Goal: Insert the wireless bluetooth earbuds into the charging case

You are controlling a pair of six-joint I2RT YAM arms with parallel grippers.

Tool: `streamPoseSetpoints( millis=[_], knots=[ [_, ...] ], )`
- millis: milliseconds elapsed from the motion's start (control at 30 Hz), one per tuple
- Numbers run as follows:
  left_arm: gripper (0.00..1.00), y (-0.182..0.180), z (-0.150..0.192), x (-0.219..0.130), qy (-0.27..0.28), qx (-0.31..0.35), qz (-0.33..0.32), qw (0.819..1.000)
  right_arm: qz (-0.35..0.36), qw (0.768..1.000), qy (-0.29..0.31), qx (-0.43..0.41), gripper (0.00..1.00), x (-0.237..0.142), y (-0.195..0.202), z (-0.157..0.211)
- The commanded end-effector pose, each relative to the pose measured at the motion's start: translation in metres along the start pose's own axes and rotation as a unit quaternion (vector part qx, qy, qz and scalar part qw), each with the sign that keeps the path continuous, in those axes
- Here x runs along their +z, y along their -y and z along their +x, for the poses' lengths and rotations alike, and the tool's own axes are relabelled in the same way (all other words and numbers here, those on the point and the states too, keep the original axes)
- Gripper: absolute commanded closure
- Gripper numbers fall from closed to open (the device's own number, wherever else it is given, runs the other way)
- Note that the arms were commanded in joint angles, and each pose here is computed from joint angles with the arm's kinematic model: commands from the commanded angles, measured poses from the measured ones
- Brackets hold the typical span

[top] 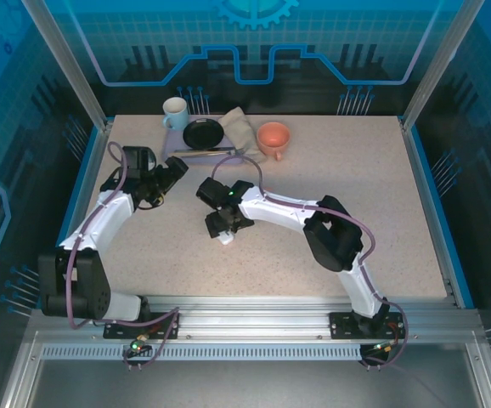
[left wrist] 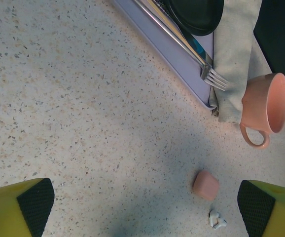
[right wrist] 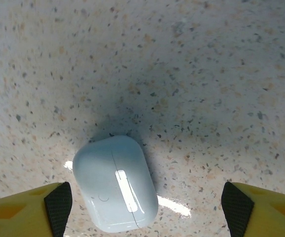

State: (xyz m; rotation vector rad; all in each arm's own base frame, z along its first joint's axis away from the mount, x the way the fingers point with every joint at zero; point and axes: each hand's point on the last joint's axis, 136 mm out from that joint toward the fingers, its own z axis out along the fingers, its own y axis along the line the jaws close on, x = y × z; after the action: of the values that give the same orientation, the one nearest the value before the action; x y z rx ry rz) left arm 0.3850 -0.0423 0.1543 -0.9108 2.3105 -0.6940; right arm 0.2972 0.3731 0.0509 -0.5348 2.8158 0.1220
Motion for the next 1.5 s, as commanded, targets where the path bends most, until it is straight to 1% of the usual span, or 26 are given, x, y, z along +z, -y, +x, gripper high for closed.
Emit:
streamPoseSetpoints(
  millis=[0, 133, 367, 433, 567, 633, 733, 833, 900, 1033, 1133, 1233, 1367, 1467],
  knots=[
    [0.01, 0.001, 0.004, -0.006, -0.012, 0.006, 0.009, 1.000, -0.005, 0.997, -0.021, -0.077, 0.18, 0.007, -0.010, 0.006],
    [0.01, 0.000, 0.003, -0.005, -0.013, 0.003, 0.008, 1.000, 0.007, 0.996, -0.036, -0.087, 0.19, 0.020, -0.016, 0.013],
    [0.01, 0.001, 0.002, -0.005, -0.014, 0.001, 0.009, 1.000, 0.032, 0.995, -0.049, -0.083, 0.26, 0.037, -0.012, 0.021],
    [0.01, 0.001, 0.002, -0.005, -0.013, 0.001, 0.009, 1.000, 0.035, 0.995, -0.053, -0.082, 0.32, 0.040, -0.009, 0.024],
    [0.01, 0.001, 0.003, -0.005, -0.013, 0.000, 0.011, 1.000, 0.032, 0.996, -0.053, -0.069, 0.50, 0.040, -0.004, 0.031],
    [0.01, 0.000, 0.003, -0.004, -0.013, 0.000, 0.012, 1.000, 0.025, 0.997, -0.051, -0.055, 0.56, 0.039, -0.001, 0.033],
    [0.01, 0.000, 0.004, -0.004, -0.014, -0.001, 0.013, 1.000, 0.029, 0.998, -0.043, -0.029, 0.63, 0.033, 0.008, 0.035],
    [0.01, 0.000, 0.004, -0.003, -0.013, -0.002, 0.014, 1.000, 0.056, 0.998, -0.022, -0.002, 0.69, 0.019, 0.025, 0.034],
    [0.01, 0.001, 0.004, -0.003, -0.014, -0.004, 0.017, 1.000, 0.085, 0.996, -0.009, 0.016, 0.72, 0.006, 0.040, 0.034],
    [0.01, 0.003, 0.002, -0.001, -0.012, -0.005, 0.021, 1.000, 0.161, 0.986, 0.007, 0.039, 0.73, -0.020, 0.073, 0.038],
    [0.01, 0.006, -0.001, 0.000, -0.009, -0.005, 0.025, 1.000, 0.237, 0.970, 0.001, 0.050, 0.73, -0.035, 0.102, 0.046],
    [0.01, 0.012, -0.005, 0.002, -0.007, -0.006, 0.033, 0.999, 0.328, 0.943, -0.011, 0.050, 0.73, -0.049, 0.130, 0.054],
    [0.01, 0.020, -0.011, 0.006, -0.006, -0.009, 0.045, 0.999, 0.438, 0.898, -0.024, 0.041, 0.72, -0.063, 0.155, 0.059],
    [0.01, 0.024, -0.014, 0.009, -0.008, -0.010, 0.051, 0.999, 0.513, 0.858, -0.027, 0.016, 0.72, -0.072, 0.160, 0.053]
  ],
)
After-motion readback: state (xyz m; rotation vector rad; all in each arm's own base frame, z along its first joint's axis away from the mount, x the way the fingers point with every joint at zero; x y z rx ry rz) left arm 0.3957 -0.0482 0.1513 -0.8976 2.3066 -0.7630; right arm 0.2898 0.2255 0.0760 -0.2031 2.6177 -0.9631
